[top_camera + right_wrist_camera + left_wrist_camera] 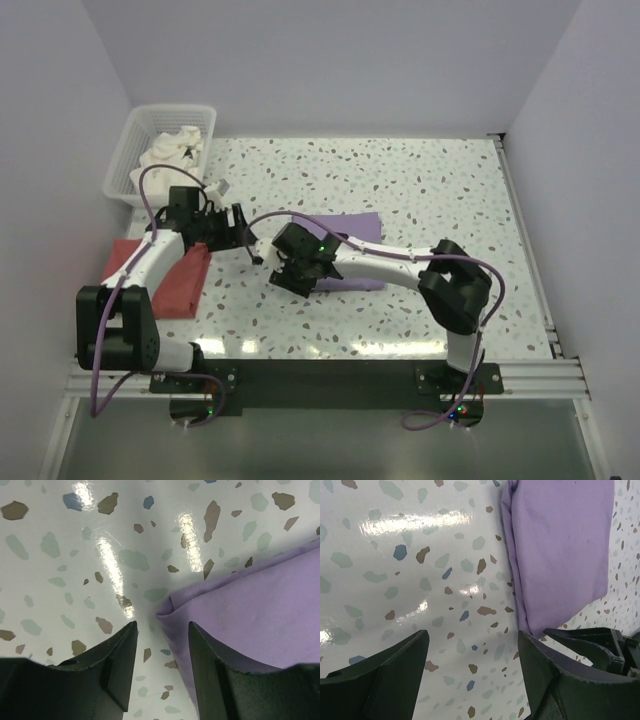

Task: Fold and stack the t-shirts
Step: Neatly place the folded tshirt to the corner

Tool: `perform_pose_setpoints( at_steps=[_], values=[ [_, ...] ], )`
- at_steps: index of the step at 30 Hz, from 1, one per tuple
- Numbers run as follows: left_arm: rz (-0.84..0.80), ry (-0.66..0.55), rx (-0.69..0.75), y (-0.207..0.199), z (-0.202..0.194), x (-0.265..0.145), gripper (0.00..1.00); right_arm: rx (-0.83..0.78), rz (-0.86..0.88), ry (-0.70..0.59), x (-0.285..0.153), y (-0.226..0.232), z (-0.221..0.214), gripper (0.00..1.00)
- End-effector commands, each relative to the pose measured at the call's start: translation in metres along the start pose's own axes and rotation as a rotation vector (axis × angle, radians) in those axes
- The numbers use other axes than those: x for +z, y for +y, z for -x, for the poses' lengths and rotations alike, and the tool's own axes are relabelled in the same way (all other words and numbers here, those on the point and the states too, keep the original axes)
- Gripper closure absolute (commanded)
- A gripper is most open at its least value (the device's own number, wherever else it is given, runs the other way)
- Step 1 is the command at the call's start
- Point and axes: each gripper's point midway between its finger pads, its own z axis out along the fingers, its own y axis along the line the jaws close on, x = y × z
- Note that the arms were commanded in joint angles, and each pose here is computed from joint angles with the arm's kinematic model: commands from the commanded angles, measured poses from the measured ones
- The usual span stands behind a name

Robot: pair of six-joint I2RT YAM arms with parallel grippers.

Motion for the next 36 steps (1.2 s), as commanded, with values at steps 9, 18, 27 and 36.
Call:
perform_pose_setpoints(
  at_steps=[9, 18, 27, 36],
  values=[
    [-0.02, 0.029, -0.066, 0.008, -0.011, 0.016, 0.19, -0.047, -0.077, 0.065, 0.053, -0.009, -0.036, 0.66],
    [-0.15, 0.041, -0.215, -0.003, -0.016, 0.046, 0.06, -0.002, -0.029, -0.104, -0.002, -0.027, 0.01, 1.0],
    [-0.273, 0.01, -0.278, -0.034, -0.02, 0.065, 0.0, -0.012, 0.063, -0.208, -0.025, -0.017, 0.03, 1.0],
    [-0.348, 0.055, -0.416, -0.053, -0.033, 0.088, 0.0, 0.017, 0.085, -0.246, -0.029, -0.014, 0.046, 1.0]
  ],
)
